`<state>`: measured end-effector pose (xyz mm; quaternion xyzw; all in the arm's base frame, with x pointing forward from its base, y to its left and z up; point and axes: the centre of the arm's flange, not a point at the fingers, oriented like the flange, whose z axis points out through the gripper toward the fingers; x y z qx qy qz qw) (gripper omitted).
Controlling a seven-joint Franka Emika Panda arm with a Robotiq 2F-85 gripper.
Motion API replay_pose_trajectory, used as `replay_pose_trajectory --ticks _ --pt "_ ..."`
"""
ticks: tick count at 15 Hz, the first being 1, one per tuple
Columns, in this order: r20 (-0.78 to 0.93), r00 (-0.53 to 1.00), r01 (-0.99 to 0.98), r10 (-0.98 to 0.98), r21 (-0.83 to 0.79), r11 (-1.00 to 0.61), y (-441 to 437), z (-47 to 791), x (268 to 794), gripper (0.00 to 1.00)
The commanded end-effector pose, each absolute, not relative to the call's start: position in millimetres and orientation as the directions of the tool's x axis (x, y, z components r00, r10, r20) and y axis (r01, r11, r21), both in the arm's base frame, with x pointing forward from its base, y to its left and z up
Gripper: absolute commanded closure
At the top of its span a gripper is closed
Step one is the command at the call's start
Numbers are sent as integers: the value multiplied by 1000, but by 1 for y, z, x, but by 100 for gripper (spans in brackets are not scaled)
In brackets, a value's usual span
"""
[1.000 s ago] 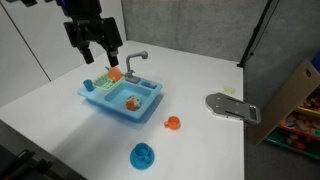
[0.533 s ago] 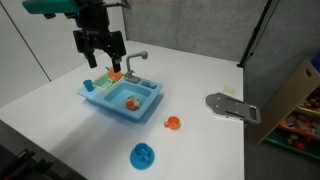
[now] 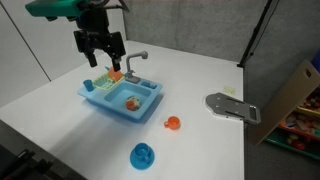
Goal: Remove the orange cup from the sink and put it on the countertop next to blue cup
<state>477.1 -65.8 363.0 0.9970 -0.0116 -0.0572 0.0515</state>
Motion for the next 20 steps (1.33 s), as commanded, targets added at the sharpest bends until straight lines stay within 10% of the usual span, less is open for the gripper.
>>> replay_pose_trajectory --ticks 1,20 --pt "-82 997 4 -1 70 -998 -53 350 499 0" --pt "-80 996 -35 -32 -37 -999 -55 211 582 0"
